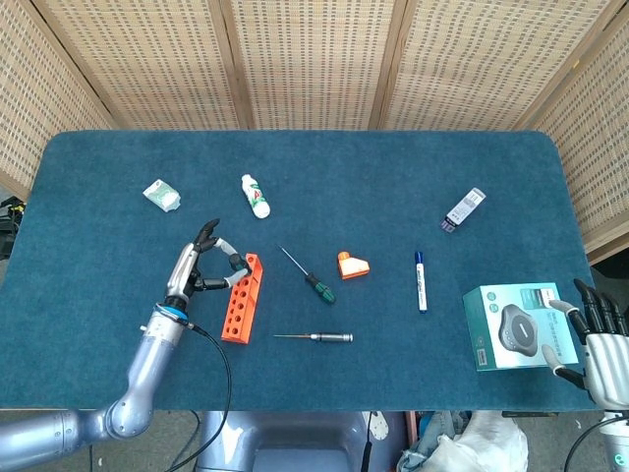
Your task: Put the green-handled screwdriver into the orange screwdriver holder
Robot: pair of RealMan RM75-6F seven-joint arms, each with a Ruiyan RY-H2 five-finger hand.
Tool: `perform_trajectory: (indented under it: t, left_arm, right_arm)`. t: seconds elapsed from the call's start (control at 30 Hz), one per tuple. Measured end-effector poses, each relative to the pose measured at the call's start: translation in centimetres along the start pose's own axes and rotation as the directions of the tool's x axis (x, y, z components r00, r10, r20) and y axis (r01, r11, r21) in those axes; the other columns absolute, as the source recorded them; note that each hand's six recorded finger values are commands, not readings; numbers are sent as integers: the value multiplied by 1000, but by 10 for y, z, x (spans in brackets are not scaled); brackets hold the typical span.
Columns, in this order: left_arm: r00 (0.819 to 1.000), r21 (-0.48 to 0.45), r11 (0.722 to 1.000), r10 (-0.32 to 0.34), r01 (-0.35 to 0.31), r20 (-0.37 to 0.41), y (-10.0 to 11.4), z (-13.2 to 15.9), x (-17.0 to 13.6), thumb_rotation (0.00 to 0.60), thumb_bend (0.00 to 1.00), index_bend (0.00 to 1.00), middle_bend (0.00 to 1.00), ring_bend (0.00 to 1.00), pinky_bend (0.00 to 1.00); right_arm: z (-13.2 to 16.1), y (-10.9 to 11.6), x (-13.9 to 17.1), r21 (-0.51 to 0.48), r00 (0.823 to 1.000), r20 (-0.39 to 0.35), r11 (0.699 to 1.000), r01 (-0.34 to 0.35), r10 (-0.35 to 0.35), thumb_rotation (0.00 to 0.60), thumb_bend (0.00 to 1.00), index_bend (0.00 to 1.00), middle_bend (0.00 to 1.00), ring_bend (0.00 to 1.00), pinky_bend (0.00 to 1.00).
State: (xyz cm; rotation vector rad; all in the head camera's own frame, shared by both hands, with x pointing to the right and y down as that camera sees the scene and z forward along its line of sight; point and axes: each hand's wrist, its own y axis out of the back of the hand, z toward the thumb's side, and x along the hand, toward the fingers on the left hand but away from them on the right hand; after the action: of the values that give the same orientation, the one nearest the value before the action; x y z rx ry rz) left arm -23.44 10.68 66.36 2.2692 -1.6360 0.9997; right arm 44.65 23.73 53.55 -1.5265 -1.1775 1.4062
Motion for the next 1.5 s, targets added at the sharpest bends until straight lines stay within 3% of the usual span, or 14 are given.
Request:
perform_trajectory:
  t: [0.37,0.77,1.1,1.27,1.5]
  left_arm:
    - [999,-13,1000,-22,22,33,-1,6,-1,600,281,321,0,0,0]
    - [998,-17,999,-33,34,53,1,11,-5,600,281,317,0,0,0]
    - [990,-52,998,-28,35,135,13,42,-18,600,281,340,0,0,0]
    - [987,-57,998,-11,20,158,24,52,-21,600,281,265,0,0,0]
    - [990,-38,999,-23,29,136,36,55,-24,600,454,181,0,0,0]
  right_arm:
    - [0,1,0,-3,1000,0,1000,8,-8,600,268,227,0,0,0]
    - [0,0,0,-4,1000,-1,1000,9,-9,600,268,227,0,0,0]
    - [1,0,0,-1,1000,-2,1000,6,-6,600,268,227,0,0,0]
    - [1,0,0,-2,1000,-3,1000,8,-8,600,268,227,0,0,0]
    - [1,-1,0,-2,1000,-2,1000,4,-4,600,268,227,0,0,0]
